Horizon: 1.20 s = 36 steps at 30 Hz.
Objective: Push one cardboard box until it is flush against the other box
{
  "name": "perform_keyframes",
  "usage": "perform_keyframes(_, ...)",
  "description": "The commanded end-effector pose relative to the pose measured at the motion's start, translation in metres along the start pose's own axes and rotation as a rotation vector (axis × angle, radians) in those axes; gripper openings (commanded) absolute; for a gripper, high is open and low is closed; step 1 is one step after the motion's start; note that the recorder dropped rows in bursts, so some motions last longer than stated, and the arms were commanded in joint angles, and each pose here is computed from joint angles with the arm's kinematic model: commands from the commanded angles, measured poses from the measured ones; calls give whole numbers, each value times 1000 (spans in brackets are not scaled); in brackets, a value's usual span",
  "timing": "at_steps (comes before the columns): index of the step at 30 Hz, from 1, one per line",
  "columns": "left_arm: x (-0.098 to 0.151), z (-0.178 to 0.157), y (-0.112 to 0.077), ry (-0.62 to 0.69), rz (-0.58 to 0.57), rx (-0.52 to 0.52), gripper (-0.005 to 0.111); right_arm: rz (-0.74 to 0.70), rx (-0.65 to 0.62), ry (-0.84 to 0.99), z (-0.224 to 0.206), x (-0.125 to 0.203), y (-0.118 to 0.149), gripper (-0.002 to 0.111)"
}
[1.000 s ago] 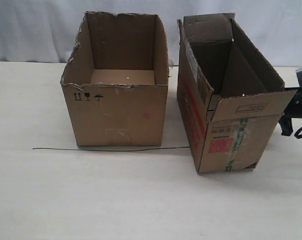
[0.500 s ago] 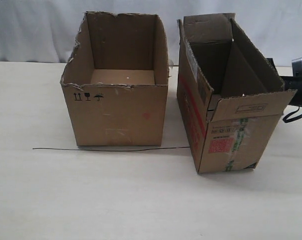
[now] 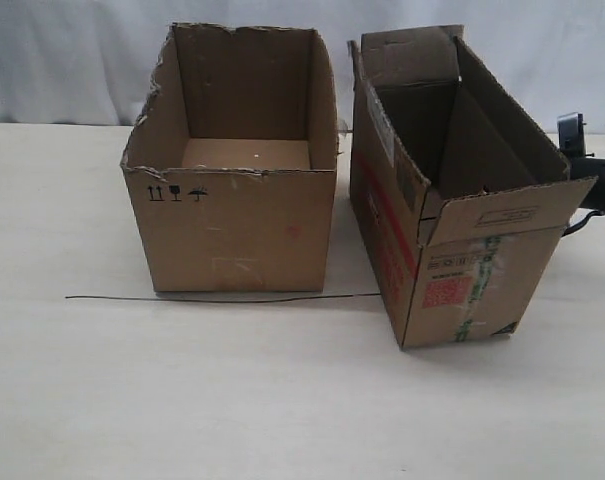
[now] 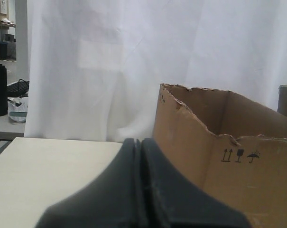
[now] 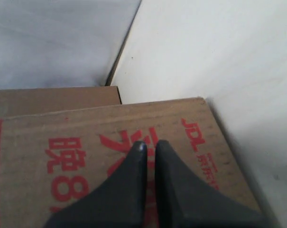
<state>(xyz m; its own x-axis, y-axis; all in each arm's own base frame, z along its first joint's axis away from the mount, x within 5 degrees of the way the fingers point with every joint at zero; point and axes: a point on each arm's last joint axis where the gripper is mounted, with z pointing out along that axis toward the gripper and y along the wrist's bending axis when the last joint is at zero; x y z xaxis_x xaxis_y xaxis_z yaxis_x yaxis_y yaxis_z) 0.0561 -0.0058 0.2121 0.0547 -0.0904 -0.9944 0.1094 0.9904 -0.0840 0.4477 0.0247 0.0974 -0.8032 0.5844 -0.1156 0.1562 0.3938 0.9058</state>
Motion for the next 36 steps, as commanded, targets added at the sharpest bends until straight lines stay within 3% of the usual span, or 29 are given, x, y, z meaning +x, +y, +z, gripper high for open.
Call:
perform_keyframes(1,0,0,-1,-6,-3,10,0,6,-20,-9,4,-2,3,5)
perform_keyframes(25,0,0,-1,-6,-3,10,0,-37,-6,-7,11,3,5,5)
perform_keyframes(28,0,0,-1,-6,-3,10,0,-86,-41,-69,-21,-21,7,5)
perform_keyframes(31,0,0,-1,-6,-3,10,0,-145,36,-72,-73,-40,12,5)
perform_keyframes(36,0,0,-1,-6,-3,10,0,-201,192,-7,-127,-30,23,5)
